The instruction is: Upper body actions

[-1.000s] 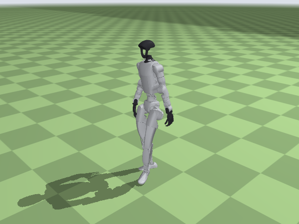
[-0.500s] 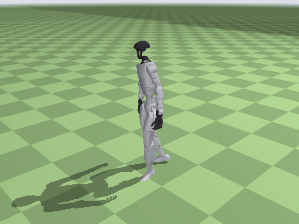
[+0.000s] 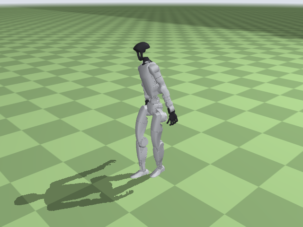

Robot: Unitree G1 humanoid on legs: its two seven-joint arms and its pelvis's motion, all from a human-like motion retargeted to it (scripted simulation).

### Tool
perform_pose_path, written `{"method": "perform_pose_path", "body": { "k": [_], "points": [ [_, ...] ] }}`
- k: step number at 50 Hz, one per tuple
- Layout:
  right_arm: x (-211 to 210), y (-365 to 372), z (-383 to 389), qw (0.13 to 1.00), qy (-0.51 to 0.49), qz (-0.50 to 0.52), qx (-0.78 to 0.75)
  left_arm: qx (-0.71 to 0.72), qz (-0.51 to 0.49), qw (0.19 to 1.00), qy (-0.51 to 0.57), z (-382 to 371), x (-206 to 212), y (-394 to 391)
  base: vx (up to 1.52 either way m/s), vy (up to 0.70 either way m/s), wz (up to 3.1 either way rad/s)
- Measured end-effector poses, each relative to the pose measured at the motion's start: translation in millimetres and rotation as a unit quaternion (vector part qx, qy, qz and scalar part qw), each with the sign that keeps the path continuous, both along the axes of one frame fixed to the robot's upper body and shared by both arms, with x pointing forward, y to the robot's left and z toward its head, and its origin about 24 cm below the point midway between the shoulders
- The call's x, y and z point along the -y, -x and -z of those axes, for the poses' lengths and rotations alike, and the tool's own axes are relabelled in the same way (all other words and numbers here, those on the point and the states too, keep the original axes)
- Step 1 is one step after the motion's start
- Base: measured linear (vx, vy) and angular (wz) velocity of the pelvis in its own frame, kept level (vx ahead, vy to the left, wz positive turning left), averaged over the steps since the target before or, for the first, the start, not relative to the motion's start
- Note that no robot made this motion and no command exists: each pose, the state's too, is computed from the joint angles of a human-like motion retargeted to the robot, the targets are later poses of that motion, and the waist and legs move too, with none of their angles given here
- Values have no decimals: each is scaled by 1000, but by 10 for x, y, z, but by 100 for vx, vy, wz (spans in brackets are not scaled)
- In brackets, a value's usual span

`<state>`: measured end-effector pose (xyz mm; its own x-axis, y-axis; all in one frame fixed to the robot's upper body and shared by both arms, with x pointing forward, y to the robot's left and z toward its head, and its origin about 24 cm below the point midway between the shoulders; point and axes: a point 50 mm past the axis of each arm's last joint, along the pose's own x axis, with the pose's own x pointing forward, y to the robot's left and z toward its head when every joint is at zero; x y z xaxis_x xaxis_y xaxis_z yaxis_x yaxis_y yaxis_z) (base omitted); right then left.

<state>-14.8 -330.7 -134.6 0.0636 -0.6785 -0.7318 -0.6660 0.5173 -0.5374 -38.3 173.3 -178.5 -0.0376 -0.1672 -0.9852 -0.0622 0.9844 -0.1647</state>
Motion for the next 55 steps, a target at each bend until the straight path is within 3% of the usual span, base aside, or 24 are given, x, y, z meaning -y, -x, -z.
{"method": "perform_pose_path", "body": {
  "k": [5, 13, 19, 25, 33, 41, 55],
  "points": [
    [67, 230, -60, 993, 1, 15, -115, -31, 25, 999, 6, -23, -21, 154, 25, -26, 58],
    [-103, 287, 17, 983, -40, -89, -156, -42, -28, 998, -28, -39, -140, 225, 27, -38, 0],
    [-368, -208, 132, 975, -160, -131, -79, 19, -59, 998, -13, 9, -60, -151, 5, -31, 42],
    [-754, -631, 131, 947, -303, -83, 65, 136, 54, 989, -29, -20, -134, -735, 2, -25, 24],
    [-1095, -1141, -64, 892, -385, -83, 221, 204, 146, 967, -41, -80, -89, -1016, 5, -7, 18],
    [-1308, -1496, -121, 858, -423, -79, 281, 165, 157, 974, -16, -34, -28, -835, 5, 1, 54],
    [-1388, -1729, -65, 858, -430, -68, 274, -10, 34, 999, -18, -14, -116, 44, 7, -1, 29]
  ]
}}
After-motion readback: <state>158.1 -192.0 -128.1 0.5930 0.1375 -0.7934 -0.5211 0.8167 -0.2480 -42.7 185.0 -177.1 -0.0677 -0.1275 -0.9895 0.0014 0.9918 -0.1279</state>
